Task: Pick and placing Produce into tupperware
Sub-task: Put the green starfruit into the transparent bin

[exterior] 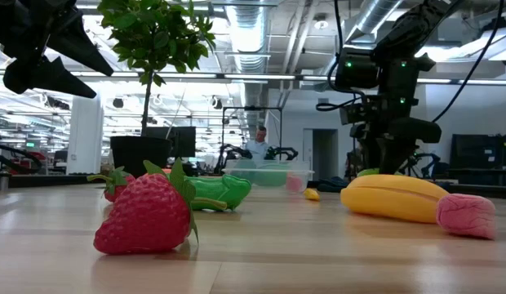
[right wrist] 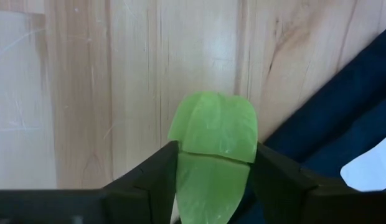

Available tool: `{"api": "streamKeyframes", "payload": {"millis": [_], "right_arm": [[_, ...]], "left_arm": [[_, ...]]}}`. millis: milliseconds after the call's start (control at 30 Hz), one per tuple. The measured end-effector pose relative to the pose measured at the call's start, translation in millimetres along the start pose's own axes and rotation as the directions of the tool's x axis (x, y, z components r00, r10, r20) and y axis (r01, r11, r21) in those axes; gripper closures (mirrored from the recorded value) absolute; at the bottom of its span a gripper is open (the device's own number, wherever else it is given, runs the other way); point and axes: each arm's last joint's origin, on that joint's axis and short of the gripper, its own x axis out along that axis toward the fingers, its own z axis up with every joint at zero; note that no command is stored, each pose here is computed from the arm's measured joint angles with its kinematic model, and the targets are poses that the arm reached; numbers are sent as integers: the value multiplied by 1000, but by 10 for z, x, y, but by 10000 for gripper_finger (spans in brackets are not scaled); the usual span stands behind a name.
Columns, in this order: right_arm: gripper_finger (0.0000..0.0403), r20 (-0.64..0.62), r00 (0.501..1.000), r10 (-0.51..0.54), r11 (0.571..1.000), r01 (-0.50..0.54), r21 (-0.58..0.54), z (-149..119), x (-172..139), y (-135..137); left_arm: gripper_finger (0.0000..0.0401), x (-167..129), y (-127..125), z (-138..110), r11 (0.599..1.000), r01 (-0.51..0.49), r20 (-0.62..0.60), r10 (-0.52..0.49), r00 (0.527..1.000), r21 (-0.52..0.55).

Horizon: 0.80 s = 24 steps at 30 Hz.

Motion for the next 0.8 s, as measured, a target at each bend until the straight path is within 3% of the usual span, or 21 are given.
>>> {"api": "streamKeyframes", "payload": {"millis": [233, 567, 800], "right_arm": [[246, 1, 1000, -3, 1000, 3, 19, 3, -5, -2], [232, -7, 1000, 0, 999, 0, 39, -3, -7, 0], [246, 10, 1000, -6, 999, 6, 44, 93, -117, -44]], "left_arm": [[106, 0, 0, 0, 1000, 0, 0, 0, 1000, 0], [106, 0, 0, 0, 1000, 0, 0, 0, 1000, -1], [106, 0, 0, 0, 1000, 0, 0, 0, 1000, 0]]}}
